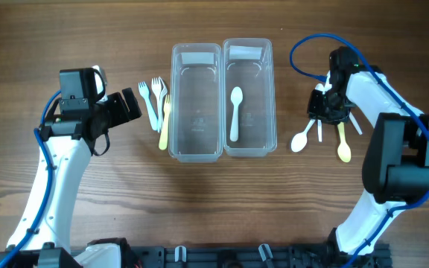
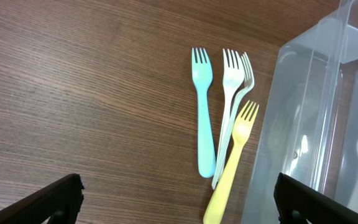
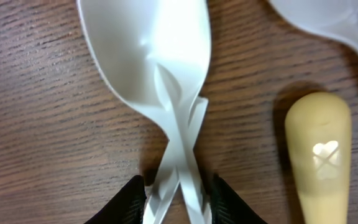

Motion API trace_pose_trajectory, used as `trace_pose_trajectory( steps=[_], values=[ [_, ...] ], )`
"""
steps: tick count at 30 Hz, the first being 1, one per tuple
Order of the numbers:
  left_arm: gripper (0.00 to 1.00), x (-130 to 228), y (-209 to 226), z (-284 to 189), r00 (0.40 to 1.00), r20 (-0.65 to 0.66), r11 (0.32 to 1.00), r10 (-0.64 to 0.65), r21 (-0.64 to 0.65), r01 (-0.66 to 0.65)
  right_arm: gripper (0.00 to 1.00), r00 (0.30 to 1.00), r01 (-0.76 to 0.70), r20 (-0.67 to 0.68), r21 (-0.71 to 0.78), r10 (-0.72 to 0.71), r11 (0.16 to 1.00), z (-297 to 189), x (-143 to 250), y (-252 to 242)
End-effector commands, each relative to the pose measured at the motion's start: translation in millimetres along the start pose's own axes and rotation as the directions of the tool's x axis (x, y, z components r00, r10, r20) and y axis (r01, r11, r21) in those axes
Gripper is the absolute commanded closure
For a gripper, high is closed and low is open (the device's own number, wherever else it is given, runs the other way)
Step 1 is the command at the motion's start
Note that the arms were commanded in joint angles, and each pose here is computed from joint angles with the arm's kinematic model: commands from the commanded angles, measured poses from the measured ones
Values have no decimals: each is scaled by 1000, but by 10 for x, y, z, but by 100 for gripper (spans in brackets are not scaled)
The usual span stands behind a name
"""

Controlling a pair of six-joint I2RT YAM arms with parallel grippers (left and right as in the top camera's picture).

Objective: Pack container
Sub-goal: 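Return the right gripper to the spoons and grasp another white spoon, then place the white spoon into the right container beside the first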

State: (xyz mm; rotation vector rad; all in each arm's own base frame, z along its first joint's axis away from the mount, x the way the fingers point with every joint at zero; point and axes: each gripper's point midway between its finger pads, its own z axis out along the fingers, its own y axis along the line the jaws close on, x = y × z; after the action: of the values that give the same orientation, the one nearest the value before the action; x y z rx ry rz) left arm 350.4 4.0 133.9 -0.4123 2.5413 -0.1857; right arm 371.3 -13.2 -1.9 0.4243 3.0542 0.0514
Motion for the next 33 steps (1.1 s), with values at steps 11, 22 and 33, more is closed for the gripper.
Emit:
trace_pose_trajectory(
  steps=[11,22,33],
  values=[
    [0,-83,-21,-30,999,22,1000,24,-5,-24,96,1000,22,-3,60,-22,998,91,1,-93],
    [0,-83,-21,-30,999,22,1000,24,-5,-24,91,999,22,31,53,-23,998,-97,-37,-79],
    [0,-84,-22,-30,999,22,1000,24,-5,-24,96,999,19,37,51,-21,999,-199,-15,-80]
  ],
)
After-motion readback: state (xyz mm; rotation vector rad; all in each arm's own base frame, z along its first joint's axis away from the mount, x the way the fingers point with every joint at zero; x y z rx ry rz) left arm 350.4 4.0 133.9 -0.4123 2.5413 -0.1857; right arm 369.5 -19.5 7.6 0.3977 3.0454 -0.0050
